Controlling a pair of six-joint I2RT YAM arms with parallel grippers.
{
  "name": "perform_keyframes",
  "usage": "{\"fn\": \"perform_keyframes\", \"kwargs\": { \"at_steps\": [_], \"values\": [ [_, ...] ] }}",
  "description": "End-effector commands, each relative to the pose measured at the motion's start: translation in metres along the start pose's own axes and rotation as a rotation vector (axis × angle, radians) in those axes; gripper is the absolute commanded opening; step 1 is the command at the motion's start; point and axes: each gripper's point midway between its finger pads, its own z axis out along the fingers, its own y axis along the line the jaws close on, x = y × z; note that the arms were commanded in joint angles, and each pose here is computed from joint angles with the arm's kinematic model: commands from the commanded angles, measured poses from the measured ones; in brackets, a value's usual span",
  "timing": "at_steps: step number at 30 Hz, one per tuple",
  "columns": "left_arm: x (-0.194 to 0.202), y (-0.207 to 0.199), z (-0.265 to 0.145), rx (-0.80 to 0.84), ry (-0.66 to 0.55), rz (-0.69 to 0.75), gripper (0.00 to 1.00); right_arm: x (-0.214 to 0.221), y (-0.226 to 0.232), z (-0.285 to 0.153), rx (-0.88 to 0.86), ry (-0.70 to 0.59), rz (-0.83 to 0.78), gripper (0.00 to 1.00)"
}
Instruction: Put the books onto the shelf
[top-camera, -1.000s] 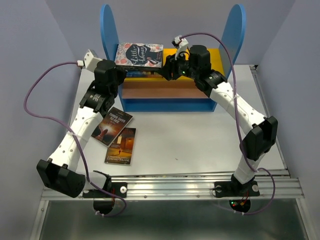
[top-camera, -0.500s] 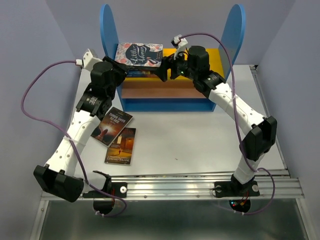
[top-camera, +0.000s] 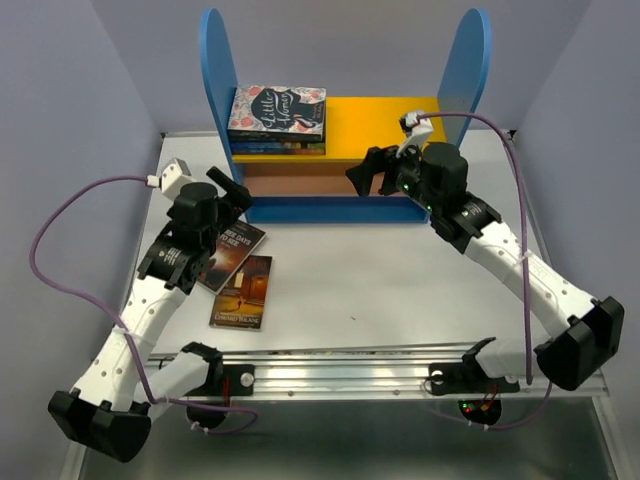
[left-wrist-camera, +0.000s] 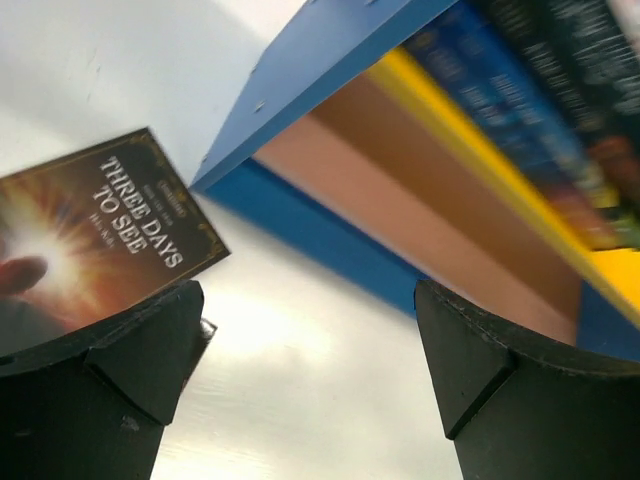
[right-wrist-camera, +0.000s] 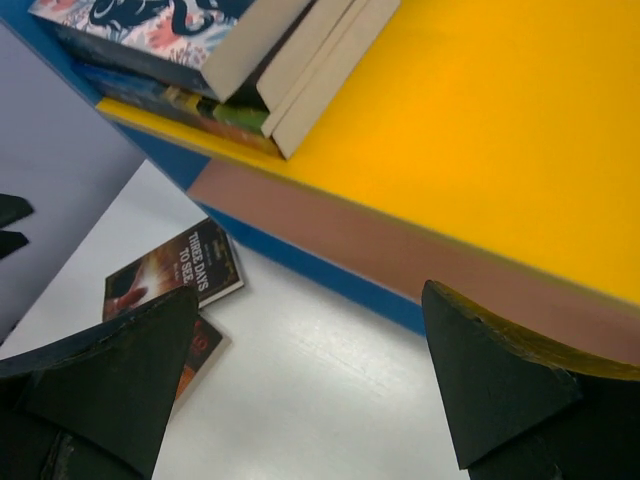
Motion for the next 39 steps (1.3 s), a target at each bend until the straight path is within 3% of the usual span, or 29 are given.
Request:
{"fn": "perform_keyframes", "kwargs": {
  "at_steps": [1,4,7,13,16,18,24,32,39],
  "values": [
    [0.041,0.055,0.011,-0.158,0.053,-0.001,0.99,0.014,0.003,-0.023,-0.007,-0.042,0.133,1.00],
    [0.070,0.084,0.021,-0.244,0.104,0.009,0.99,0.028,0.015,-0.032,-0.088,-0.039,0.186,1.00],
    [0.079,0.111,0.039,-0.350,0.097,0.023,0.99,0.088,0.027,-0.029,-0.164,0.075,0.227,1.00],
    [0.073,0.134,0.070,-0.384,0.066,-0.071,0.99,0.163,0.054,-0.006,-0.206,0.183,0.267,1.00],
    [0.060,0.142,0.083,-0.382,0.010,-0.115,0.99,0.171,0.072,0.016,-0.283,0.127,0.337,1.00],
    [0.055,0.159,0.089,-0.444,-0.009,-0.133,0.99,0.196,0.080,0.031,-0.301,0.158,0.368,1.00],
    [0.062,0.190,0.103,-0.506,0.020,-0.185,0.99,0.194,0.112,0.075,-0.354,0.104,0.399,1.00],
    [0.073,0.217,0.108,-0.601,0.089,-0.177,0.99,0.233,0.129,0.131,-0.342,0.161,0.437,1.00],
    [0.098,0.226,0.109,-0.603,0.182,-0.195,0.99,0.257,0.128,0.146,-0.310,0.223,0.509,1.00]
  ]
}}
